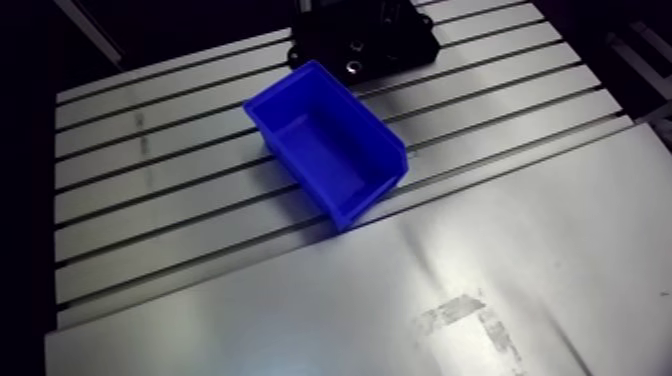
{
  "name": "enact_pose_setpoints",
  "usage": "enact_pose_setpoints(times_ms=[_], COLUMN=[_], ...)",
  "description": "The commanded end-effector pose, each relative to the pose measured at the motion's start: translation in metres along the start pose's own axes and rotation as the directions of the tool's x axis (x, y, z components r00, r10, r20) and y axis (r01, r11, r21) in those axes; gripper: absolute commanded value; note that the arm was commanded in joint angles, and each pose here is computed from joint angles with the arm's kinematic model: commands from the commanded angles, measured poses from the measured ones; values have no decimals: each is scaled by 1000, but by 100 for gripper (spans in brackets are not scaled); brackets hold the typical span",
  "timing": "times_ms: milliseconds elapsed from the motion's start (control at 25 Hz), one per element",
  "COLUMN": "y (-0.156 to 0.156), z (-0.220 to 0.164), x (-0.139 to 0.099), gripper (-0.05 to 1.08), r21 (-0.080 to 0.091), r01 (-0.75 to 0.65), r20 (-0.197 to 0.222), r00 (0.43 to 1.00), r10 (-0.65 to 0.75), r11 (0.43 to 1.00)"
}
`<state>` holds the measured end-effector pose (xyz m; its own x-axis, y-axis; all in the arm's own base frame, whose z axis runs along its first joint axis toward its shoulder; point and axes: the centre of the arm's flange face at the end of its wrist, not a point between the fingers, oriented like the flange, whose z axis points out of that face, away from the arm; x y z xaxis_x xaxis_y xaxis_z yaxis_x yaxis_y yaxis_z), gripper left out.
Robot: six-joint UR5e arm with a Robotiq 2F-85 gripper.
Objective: Pick up the M10 bolt from the tray and put it into the blue bin.
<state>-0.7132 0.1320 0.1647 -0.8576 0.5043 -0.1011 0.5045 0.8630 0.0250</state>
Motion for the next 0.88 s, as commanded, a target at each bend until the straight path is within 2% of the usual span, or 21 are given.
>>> enact_pose_setpoints(times_ms=[40, 360, 480, 560, 880], y=[0, -1, -1, -1, -2], z=[1, 1, -1, -1, -2], x=[0, -1, 2, 2, 0], gripper=[72, 78, 79, 80, 85], r21=[0, 0, 4, 5, 5], r01=[-1, 1, 2, 2, 2], r20=[1, 0, -29, -34, -35], r00=[1000, 1000, 1000, 999, 999], r10=[1, -1, -2, -2, -2], r11=[1000, 1000, 1000, 1000, 1000])
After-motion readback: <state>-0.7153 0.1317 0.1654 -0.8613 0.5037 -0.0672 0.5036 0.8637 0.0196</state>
